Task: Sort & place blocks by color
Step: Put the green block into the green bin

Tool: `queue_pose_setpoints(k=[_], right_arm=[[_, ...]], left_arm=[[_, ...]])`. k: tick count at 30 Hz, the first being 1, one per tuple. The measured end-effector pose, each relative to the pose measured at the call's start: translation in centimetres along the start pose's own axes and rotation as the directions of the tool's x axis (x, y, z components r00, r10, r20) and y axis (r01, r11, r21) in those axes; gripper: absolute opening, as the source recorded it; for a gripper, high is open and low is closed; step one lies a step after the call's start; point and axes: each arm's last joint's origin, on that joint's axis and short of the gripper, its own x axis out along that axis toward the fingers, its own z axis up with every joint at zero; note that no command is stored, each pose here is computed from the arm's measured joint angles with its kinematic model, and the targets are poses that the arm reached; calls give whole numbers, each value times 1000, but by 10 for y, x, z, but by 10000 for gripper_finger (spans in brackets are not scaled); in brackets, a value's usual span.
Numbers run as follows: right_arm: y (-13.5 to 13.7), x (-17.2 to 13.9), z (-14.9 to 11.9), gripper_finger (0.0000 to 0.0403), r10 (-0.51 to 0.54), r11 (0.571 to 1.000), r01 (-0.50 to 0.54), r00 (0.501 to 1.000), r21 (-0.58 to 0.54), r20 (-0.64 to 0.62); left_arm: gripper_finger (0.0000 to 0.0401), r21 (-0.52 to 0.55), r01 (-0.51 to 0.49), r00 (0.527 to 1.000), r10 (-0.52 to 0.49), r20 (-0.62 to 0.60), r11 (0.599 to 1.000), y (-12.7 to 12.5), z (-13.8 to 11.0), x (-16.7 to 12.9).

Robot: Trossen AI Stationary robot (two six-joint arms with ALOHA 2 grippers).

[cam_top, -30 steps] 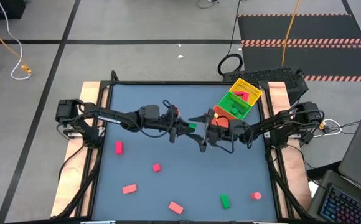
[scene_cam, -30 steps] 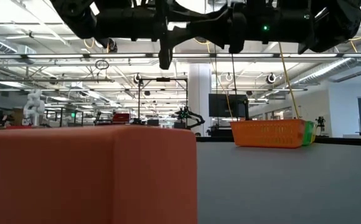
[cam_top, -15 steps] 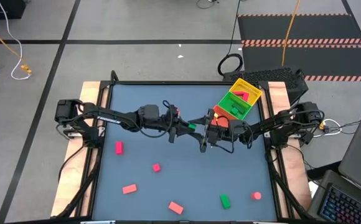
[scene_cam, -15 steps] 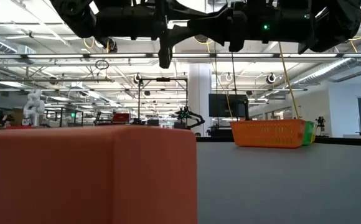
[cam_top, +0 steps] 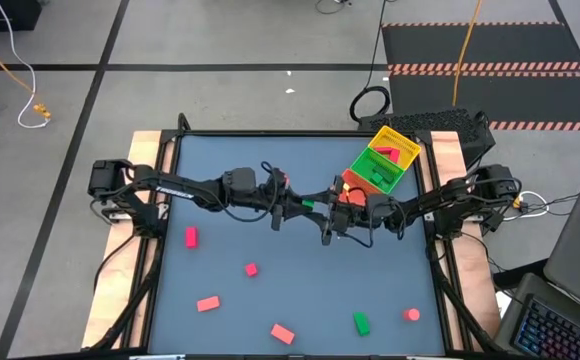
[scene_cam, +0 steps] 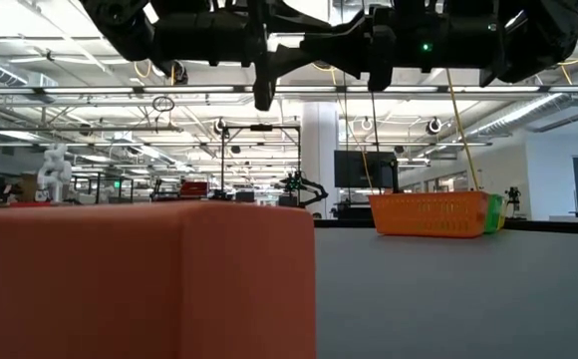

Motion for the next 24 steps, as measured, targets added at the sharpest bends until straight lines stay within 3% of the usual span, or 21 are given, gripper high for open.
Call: queue_pose_setpoints(k=[8, 12, 14, 17, 20, 24], right_arm=[[0, 0, -1, 161, -22, 1000, 22, 1000, -1, -20], [-2, -1, -5, 161, -128, 992, 126, 983, -19, -132], [-5, -2, -8, 161, -232, 973, 229, 946, -38, -225], [-10, -6, -14, 162, -415, 906, 409, 815, -107, -403], [-14, -13, -23, 168, -565, 812, 538, 627, -227, -536], [-21, -26, -41, 169, -685, 677, 645, 377, -354, -623]], left_arm=[[180, 92, -74, 995, 80, -59, 993, -3, 16, -21], [193, 146, -107, 986, 123, -109, 984, -8, 23, -35], [194, 176, -114, 981, 139, -137, 978, -11, 24, -42], [190, 221, -137, 954, 188, -231, 966, -17, 17, -51], [177, 292, -200, 907, 290, -306, 935, -19, 4, -54], [155, 370, -287, 842, 417, -343, 884, -24, -12, -56]])
